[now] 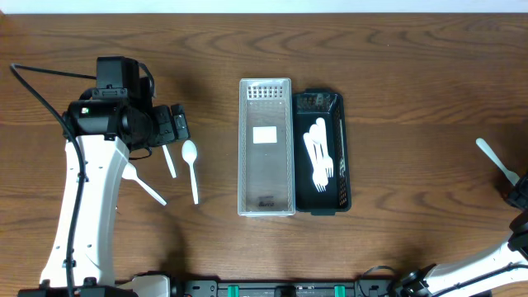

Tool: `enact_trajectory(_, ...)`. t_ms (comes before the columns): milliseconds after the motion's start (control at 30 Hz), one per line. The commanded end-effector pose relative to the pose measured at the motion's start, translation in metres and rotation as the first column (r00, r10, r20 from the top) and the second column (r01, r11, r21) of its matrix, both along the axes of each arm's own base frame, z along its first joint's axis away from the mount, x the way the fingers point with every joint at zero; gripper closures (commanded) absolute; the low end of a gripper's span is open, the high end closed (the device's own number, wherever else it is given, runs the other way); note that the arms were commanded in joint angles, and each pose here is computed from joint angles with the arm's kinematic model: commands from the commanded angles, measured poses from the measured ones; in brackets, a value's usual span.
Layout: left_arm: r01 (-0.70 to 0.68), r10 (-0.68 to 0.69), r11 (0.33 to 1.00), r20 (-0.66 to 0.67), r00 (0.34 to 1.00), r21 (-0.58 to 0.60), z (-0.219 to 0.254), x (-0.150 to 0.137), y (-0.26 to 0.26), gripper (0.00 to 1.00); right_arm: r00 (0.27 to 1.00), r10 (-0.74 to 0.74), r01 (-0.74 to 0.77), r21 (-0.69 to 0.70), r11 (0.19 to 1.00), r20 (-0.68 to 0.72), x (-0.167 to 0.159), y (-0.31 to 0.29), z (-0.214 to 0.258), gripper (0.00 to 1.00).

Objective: Pack container
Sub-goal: 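Reach right gripper to the far-right white fork and grasp it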

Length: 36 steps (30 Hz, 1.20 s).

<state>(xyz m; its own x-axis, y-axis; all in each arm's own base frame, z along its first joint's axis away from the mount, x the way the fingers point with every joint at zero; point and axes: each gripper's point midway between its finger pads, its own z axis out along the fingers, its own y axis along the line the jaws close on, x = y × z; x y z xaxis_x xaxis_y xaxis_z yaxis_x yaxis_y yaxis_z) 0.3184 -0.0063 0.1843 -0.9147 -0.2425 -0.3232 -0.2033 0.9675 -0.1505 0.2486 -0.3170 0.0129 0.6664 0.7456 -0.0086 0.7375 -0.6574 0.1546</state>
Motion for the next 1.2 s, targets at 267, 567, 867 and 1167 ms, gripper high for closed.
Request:
enact_trajectory(267,0.009,-0.009,1.000,0.010,1.000,0.005,0.004,0.002,0.001,0.02,0.997,0.065,-0.065,0.021,0.998,-0.037,0.003,0.010,-0.012,0.03)
enact_trajectory(567,0.009,-0.009,1.000,-0.005,1.000,0.005,0.003,-0.002,0.001,0.02,0.993,0.086,-0.075,0.137,0.988,-0.083,-0.003,0.032,-0.042,0.03)
enact_trajectory(867,0.009,-0.009,1.000,-0.007,1.000,0.005,0.003,-0.002,0.001,0.02,0.993,0.092,-0.076,0.188,0.979,-0.079,-0.004,0.043,-0.044,0.27)
enact_trajectory(1167,0.009,-0.009,1.000,-0.008,1.000,0.004,0.003,-0.002,0.001,0.02,0.994,0.088,-0.074,0.197,0.978,-0.064,-0.002,0.044,-0.044,0.49)
